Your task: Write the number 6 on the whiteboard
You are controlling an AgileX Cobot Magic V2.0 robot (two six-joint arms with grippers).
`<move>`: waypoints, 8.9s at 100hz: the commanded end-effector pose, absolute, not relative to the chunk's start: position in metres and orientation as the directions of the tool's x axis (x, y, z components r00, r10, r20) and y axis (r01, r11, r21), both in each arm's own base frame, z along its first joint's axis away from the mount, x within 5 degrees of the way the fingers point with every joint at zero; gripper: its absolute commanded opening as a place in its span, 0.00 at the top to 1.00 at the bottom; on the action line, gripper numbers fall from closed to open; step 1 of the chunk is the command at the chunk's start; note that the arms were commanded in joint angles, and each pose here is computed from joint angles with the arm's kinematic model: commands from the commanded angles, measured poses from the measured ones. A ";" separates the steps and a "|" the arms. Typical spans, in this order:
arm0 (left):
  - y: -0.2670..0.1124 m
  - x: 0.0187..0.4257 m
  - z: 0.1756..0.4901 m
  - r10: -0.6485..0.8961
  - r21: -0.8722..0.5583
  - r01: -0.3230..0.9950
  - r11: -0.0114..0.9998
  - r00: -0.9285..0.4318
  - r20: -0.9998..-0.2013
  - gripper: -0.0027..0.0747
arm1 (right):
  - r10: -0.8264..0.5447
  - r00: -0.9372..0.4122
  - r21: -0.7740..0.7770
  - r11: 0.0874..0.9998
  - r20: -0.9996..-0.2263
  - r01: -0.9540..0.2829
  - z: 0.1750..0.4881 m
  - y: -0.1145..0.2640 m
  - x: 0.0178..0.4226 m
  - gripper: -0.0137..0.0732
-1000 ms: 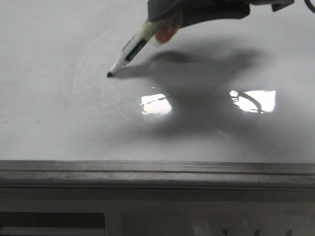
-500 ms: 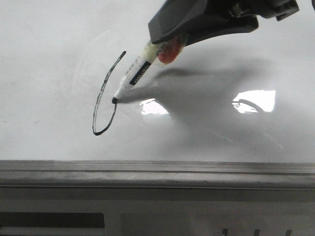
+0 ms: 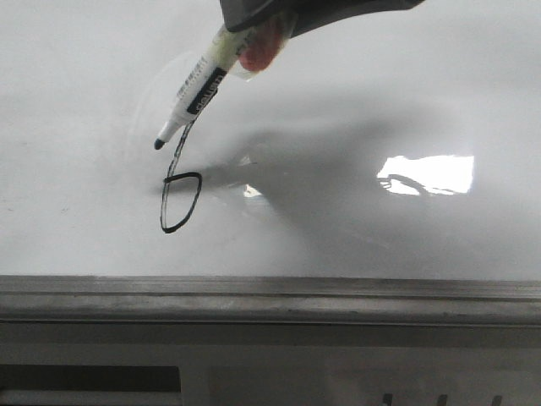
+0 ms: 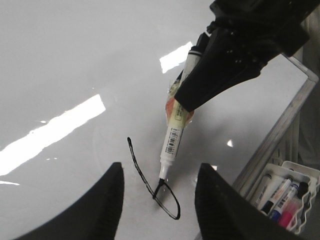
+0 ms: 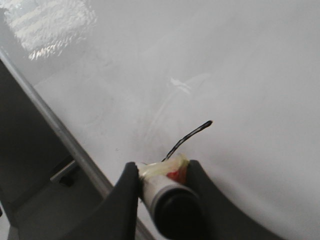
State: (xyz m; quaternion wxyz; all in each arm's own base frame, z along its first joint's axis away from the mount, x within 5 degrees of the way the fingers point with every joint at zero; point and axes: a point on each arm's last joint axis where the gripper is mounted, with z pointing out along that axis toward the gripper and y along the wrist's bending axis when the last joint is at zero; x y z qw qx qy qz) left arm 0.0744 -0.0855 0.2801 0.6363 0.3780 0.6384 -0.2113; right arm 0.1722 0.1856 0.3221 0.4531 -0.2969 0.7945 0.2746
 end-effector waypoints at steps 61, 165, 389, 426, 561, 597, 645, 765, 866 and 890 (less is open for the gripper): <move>-0.152 0.114 0.272 0.234 0.166 0.845 0.508 0.050 -0.971 0.61 | -0.222 -0.325 0.146 0.574 -0.919 -0.806 0.341 0.203 0.147 0.92; -0.117 0.144 0.255 -0.139 -0.422 0.423 0.802 -0.555 -0.820 0.99 | -0.195 -0.327 0.155 0.592 -0.925 -0.791 0.343 0.201 0.151 0.42; -0.105 0.125 0.285 -0.332 -0.587 0.390 0.710 -0.550 -0.766 0.58 | -0.181 -0.318 0.153 0.596 -0.931 -0.788 0.344 0.201 0.152 0.43; -0.076 0.088 0.316 -0.325 -0.481 0.556 0.678 -0.360 -0.875 0.99 | -0.151 -0.292 0.146 0.605 -0.944 -0.783 0.343 0.188 0.144 0.92; -0.033 0.036 0.268 -0.223 -0.225 0.659 0.718 -0.089 -0.971 0.99 | 0.042 0.081 -0.037 0.625 -0.996 -0.780 0.296 0.062 0.049 0.92; -0.033 0.036 0.268 -0.224 -0.227 0.659 0.717 -0.090 -0.970 0.99 | 0.042 0.081 -0.037 0.625 -0.996 -0.780 0.296 0.062 0.049 0.92; -0.031 0.038 0.268 -0.198 -0.187 0.618 0.764 -0.051 -0.979 0.99 | 0.042 0.081 -0.037 0.625 -0.996 -0.780 0.296 0.062 0.049 0.92; 0.000 0.054 0.184 -0.067 -0.066 -0.015 0.998 -0.152 -0.986 0.99 | 0.042 0.080 -0.037 0.625 -0.996 -0.780 0.296 0.062 0.049 0.92; 0.001 0.054 0.184 -0.042 -0.039 -0.025 0.999 -0.159 -0.986 0.99 | 0.052 0.086 -0.034 0.629 -0.995 -0.777 0.296 0.061 0.049 0.92; 0.001 0.054 0.184 -0.042 -0.039 -0.024 0.999 -0.157 -0.987 0.99 | 0.055 0.089 -0.034 0.630 -0.995 -0.775 0.296 0.061 0.049 0.92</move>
